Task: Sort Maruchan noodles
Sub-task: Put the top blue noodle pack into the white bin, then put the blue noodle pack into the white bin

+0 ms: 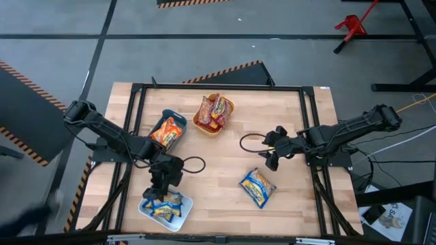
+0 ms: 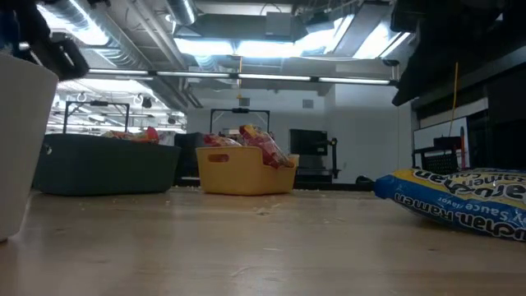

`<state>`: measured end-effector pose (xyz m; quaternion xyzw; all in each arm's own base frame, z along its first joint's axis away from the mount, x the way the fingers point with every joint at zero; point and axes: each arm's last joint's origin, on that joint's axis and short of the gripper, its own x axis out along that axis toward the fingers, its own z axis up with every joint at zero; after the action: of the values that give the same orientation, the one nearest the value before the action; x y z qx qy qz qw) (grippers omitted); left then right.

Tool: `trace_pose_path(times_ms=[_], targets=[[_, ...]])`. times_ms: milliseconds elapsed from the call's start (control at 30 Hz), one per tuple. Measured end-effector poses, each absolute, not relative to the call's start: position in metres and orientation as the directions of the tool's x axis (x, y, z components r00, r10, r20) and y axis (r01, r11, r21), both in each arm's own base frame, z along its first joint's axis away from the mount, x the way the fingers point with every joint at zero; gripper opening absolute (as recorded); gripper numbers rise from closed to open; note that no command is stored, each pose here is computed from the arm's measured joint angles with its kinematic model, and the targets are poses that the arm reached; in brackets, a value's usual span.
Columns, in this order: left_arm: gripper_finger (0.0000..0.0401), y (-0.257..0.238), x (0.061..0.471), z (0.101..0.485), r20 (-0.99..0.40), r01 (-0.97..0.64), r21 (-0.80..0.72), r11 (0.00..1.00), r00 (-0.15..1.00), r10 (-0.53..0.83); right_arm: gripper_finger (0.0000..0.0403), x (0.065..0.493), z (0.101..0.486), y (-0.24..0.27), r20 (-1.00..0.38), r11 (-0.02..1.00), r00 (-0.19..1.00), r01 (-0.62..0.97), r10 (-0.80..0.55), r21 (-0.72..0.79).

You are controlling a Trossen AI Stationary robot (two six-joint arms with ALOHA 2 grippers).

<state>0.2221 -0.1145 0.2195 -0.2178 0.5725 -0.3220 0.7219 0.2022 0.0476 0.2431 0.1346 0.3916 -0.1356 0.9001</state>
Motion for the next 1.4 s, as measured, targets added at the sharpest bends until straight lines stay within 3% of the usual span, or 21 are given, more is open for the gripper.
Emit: trace_pose_path(times_ms=[133,267,467,633,767,1067,1400], targets=[[0.0135,-0.111,0.229,0.235,-0.664,0.178,-0.712,0.680,0.149,-0.733,0.0241,0.199,0.234,0.049,-0.775,0.927,0.627,0.332,-0.078,0.175],[0.0136,-0.101,0.242,0.262,-0.644,0.176,-0.710,0.682,0.230,-0.730,0.0241,0.190,0.210,0.050,-0.833,0.878,0.553,0.395,0.008,0.270],[0.0134,-0.086,0.262,0.300,-0.638,0.182,-0.602,0.777,0.475,-0.606,0.0241,0.172,0.179,0.063,-0.883,0.816,0.462,0.477,0.084,0.327],[0.0133,-0.076,0.274,0.309,-0.609,0.102,-0.517,0.850,0.653,-0.449,0.0241,0.158,0.171,0.089,-0.869,0.788,0.485,0.494,0.102,0.368],[0.0133,-0.068,0.279,0.299,-0.642,0.006,-0.468,0.884,0.685,-0.344,0.0241,0.152,0.166,0.105,-0.869,0.778,0.487,0.509,0.092,0.368],[0.0133,-0.064,0.307,0.268,-0.581,-0.019,-0.514,0.858,0.744,-0.331,0.0241,0.180,0.135,0.135,-0.838,0.798,0.508,0.411,0.200,0.440],[0.0146,-0.061,0.341,0.224,-0.615,-0.074,-0.495,0.866,0.734,-0.290,0.0241,0.235,0.133,0.113,-0.803,0.872,0.580,0.314,0.137,0.375]])
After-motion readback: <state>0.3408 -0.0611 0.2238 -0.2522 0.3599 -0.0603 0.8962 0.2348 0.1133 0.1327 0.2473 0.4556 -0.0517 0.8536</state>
